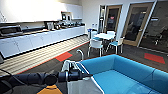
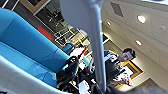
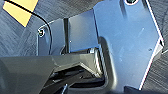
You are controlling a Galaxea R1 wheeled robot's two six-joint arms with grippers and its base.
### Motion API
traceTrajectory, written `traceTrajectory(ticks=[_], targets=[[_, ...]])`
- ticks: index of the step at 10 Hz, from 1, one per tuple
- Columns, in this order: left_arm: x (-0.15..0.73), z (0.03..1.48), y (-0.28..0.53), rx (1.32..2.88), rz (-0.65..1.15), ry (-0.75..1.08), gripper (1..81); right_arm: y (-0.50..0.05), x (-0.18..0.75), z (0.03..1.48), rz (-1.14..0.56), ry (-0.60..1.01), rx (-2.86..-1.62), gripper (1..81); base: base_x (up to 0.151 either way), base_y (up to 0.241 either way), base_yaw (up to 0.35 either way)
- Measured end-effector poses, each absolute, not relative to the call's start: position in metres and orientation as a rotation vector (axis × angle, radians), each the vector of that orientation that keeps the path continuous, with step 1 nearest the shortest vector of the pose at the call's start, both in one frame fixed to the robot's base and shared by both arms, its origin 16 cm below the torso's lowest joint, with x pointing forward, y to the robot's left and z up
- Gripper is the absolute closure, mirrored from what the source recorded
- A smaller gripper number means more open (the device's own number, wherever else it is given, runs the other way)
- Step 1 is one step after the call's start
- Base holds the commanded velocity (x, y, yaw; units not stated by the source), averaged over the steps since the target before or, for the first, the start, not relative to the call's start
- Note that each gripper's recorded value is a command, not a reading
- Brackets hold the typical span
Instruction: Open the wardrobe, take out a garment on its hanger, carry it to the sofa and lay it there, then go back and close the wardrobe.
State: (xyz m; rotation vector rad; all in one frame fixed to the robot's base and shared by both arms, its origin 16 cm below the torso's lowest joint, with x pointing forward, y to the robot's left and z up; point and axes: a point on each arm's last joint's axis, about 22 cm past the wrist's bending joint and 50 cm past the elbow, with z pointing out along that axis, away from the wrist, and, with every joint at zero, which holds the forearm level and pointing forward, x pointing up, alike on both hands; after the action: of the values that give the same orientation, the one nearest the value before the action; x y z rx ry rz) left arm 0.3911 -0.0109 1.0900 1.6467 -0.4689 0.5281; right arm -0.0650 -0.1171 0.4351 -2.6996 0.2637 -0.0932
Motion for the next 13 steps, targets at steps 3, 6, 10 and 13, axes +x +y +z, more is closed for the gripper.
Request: traceTrajectory(ticks=[3,6,10,13], targets=[[0.391,1.09,-0.011,1.646,0.528,-0.469,81.1,-0.117,-0.064,0.435,-0.095,0.264,-2.7,1.0,0.0,0.0,-0.267],[0.393,1.089,-0.008,1.652,0.534,-0.464,81.1,-0.117,-0.064,0.435,-0.095,0.264,-2.699,1.0,0.0,0.0,-0.267],[0.396,1.088,-0.002,1.66,0.543,-0.456,81.1,-0.117,-0.065,0.435,-0.094,0.264,-2.699,1.0,0.0,0.0,-0.269],[0.397,1.088,0.0,1.664,0.547,-0.453,81.1,-0.117,-0.065,0.435,-0.095,0.264,-2.699,1.0,0.0,0.0,-0.273]])
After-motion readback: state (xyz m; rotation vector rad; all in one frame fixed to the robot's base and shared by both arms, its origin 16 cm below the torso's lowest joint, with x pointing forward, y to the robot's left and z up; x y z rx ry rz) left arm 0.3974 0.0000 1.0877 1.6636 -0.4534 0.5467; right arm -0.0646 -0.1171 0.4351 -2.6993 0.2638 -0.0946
